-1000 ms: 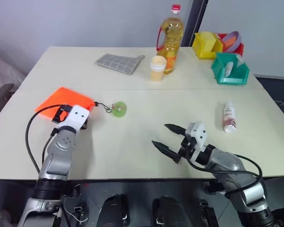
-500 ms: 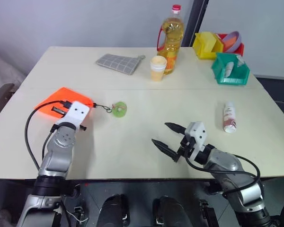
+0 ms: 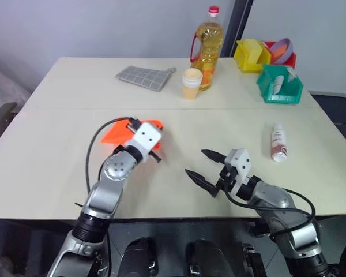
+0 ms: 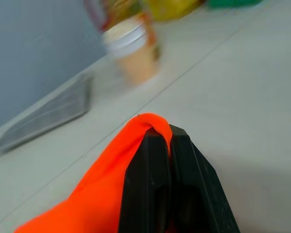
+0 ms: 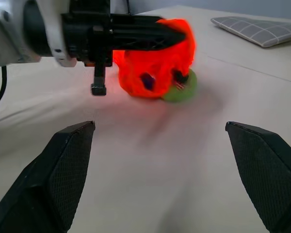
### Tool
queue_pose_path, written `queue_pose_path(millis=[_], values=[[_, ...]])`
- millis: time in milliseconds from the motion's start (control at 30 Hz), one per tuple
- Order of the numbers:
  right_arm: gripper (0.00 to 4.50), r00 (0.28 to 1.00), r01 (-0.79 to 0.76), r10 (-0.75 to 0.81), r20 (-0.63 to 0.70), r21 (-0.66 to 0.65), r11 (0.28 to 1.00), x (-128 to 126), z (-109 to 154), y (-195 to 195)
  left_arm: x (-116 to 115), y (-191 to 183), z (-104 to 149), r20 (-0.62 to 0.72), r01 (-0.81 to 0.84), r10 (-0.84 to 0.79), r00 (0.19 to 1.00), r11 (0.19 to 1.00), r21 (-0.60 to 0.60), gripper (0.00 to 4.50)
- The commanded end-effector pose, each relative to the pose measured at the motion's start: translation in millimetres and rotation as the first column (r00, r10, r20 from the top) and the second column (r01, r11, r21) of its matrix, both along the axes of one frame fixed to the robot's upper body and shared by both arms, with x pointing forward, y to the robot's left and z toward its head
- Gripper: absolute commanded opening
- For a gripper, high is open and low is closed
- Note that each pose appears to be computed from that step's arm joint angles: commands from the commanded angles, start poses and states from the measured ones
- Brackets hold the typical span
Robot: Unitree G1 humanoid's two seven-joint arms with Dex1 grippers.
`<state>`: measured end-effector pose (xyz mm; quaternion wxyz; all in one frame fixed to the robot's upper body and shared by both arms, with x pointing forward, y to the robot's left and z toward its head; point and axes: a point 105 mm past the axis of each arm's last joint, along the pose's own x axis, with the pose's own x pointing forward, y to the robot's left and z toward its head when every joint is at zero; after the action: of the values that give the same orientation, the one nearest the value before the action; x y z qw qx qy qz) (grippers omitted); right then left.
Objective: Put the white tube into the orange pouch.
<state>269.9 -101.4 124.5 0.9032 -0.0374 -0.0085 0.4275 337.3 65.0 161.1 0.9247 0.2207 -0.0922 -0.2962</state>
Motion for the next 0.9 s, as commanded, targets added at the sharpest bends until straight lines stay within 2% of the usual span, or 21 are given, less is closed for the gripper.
queue_pose_path(millis=[33, 167, 267, 400, 600, 733, 900], values=[[4.5, 0.998, 0.032, -0.031, 0.059, -0.012, 0.999, 5, 12, -13, -23, -12, 14, -0.005, 0.123, -0.124, 0.992, 0.991, -0.052, 0.02], [4.5, 0.994, 0.09, -0.088, 0.064, -0.027, 0.996, 10, 15, -32, -36, 12, 12, -0.071, 0.121, -0.129, 0.989, 0.987, -0.106, 0.02], [4.5, 0.988, 0.142, -0.141, 0.066, -0.02, 0.99, 14, 20, -50, -42, 35, 8, -0.107, 0.099, -0.109, 0.988, 0.99, -0.102, 0.02], [4.5, 0.943, 0.324, -0.32, 0.089, -0.03, 0.946, 29, 28, -97, -50, 81, -4, -0.185, 0.033, -0.046, 0.982, 0.997, -0.072, 0.02], [4.5, 0.77, 0.638, -0.624, 0.136, -0.133, 0.758, 51, 17, -167, -49, 78, -4, -0.186, 0.045, -0.062, 0.981, 0.995, -0.09, 0.02], [4.5, 0.661, 0.75, -0.738, 0.135, -0.15, 0.644, 54, 10, -192, -49, 62, -7, -0.188, 0.085, -0.105, 0.977, 0.99, -0.11, 0.02], [4.5, 0.559, 0.825, -0.824, 0.092, -0.158, 0.542, 54, -2, -208, -46, 49, -8, -0.19, 0.11, -0.136, 0.972, 0.984, -0.141, 0.02]])
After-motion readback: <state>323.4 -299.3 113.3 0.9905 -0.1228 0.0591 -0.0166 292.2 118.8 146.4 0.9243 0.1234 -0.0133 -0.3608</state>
